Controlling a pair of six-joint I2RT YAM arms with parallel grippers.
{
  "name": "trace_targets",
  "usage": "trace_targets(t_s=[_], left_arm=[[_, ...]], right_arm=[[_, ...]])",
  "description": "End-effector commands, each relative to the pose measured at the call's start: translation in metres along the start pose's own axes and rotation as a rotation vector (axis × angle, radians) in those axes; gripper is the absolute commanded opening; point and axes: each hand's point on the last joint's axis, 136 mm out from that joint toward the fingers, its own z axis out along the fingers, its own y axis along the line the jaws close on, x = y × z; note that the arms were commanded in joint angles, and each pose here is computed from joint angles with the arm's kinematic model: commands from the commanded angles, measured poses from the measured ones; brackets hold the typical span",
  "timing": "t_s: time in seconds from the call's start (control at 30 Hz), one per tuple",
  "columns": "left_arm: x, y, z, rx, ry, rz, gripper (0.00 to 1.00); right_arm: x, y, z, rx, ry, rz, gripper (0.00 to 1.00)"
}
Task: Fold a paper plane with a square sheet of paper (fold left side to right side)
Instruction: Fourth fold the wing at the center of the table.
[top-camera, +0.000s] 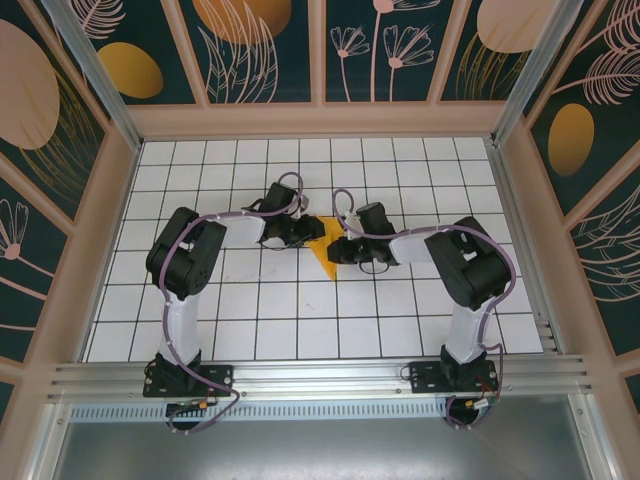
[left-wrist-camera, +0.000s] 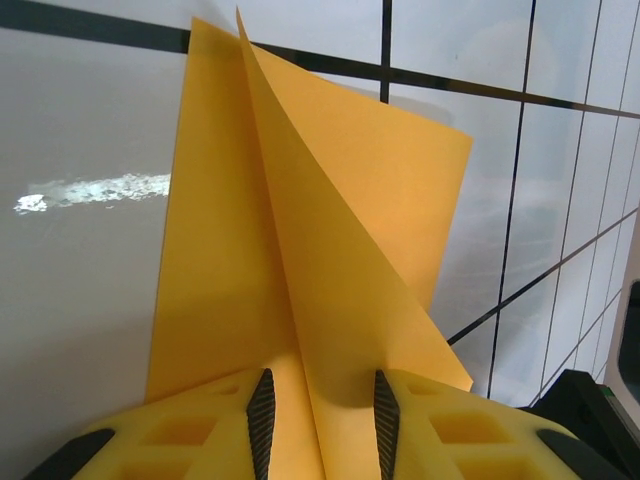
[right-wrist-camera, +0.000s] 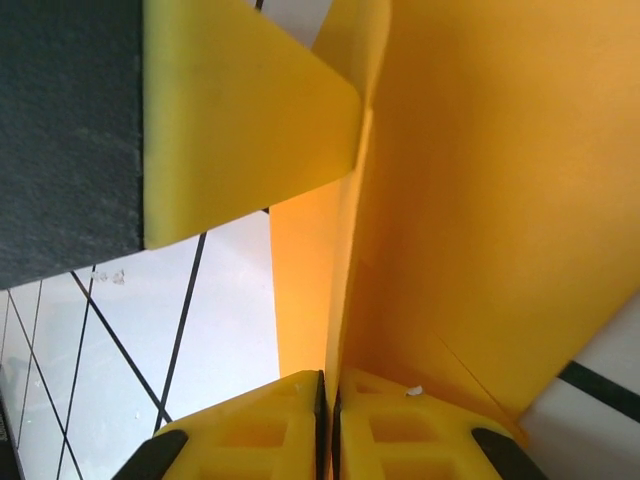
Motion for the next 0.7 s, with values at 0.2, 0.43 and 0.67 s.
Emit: trace_targets(t_s=[0.2, 0.43, 0.67], left_arm=[[0.020, 0.057, 0.022, -0.199, 0.046, -0.013, 0.35], [0.020, 0.056, 0.022, -0.197, 0.044, -0.012, 0.35], [0.019, 0.056, 0.021, -0.194, 0.040, -0.013, 0.35]], right_arm=[[-0.001, 0.001, -0.003, -0.043, -0.006, 0.014, 0.19], [0.000, 0.001, -0.001, -0.062, 0.000, 0.023, 0.20], [-0.011, 0.004, -0.014, -0.036, -0.033, 0.012, 0.33]])
